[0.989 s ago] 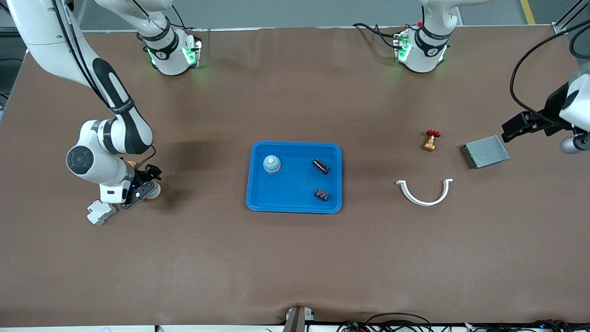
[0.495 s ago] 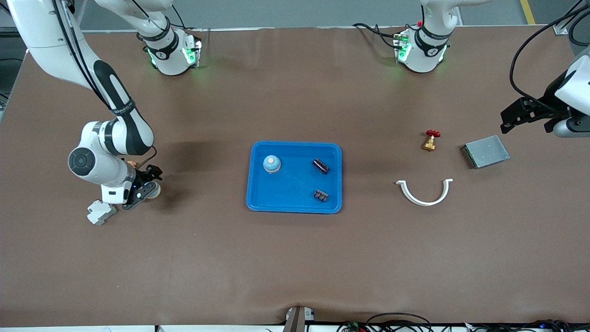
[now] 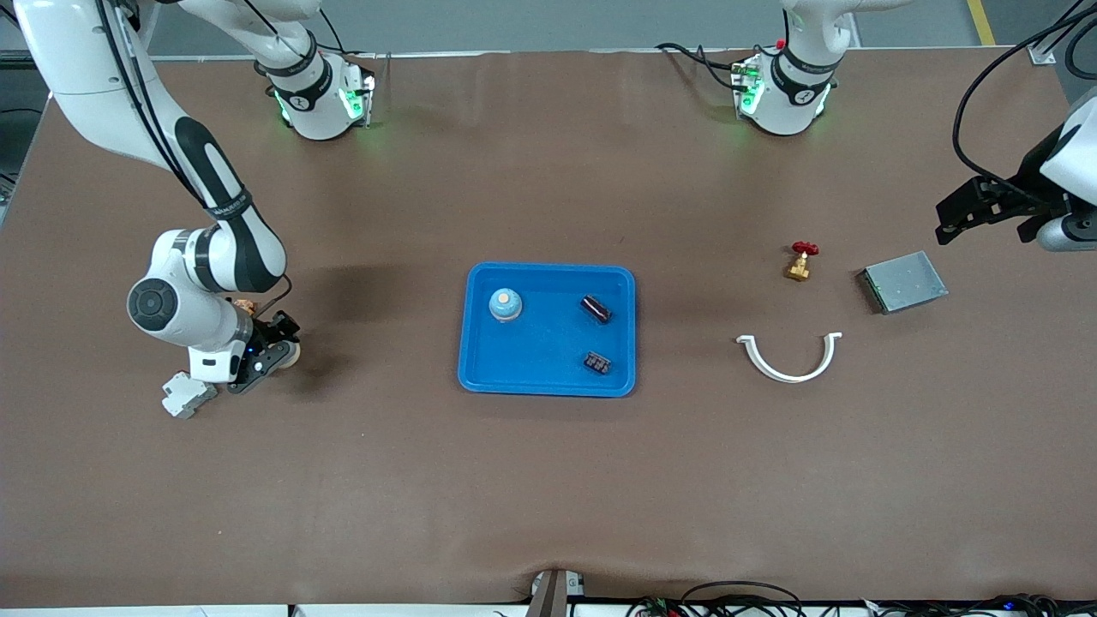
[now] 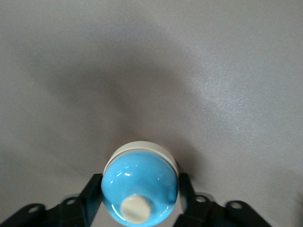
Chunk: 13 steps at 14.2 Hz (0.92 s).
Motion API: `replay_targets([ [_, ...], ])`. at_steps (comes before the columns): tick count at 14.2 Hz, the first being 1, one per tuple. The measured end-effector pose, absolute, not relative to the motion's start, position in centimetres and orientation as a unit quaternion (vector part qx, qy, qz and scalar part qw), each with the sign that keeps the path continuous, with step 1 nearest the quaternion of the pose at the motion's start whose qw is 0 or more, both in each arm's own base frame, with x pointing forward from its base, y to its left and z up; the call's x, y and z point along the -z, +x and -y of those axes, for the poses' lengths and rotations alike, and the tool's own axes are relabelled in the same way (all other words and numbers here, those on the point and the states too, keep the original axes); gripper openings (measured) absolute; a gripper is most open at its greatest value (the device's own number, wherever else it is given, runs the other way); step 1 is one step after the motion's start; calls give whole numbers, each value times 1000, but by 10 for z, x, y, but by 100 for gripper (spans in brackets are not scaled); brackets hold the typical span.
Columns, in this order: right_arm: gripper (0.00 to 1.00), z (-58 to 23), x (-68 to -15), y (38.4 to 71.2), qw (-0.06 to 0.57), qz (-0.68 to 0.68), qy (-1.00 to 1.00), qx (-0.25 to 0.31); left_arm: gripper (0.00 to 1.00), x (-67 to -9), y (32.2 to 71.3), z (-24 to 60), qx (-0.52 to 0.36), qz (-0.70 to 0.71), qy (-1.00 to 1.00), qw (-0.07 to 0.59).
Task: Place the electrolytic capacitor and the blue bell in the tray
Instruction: 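Carry the blue bell with the right gripper over the tray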
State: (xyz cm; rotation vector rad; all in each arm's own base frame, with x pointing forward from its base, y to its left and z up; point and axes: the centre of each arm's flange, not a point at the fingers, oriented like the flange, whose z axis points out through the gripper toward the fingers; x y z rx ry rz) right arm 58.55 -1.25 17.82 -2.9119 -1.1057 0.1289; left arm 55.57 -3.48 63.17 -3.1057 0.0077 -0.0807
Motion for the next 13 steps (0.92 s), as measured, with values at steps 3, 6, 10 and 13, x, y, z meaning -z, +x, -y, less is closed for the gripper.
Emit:
replay_targets([
  [3, 65, 13, -178, 586, 12, 355, -934, -41, 100, -631, 555, 39, 22, 9, -1000, 16],
  [6, 65, 13, -178, 587, 12, 354, -934, -41, 100, -630, 553, 54, 20, 11, -1000, 16],
  [10, 65, 15, -183, 590, 16, 342, -938, -55, 100, -629, 552, 59, 16, 11, -1000, 16],
  [13, 65, 5, -200, 593, 20, 297, -952, -71, 100, -628, 552, 55, 12, 14, -1000, 16],
])
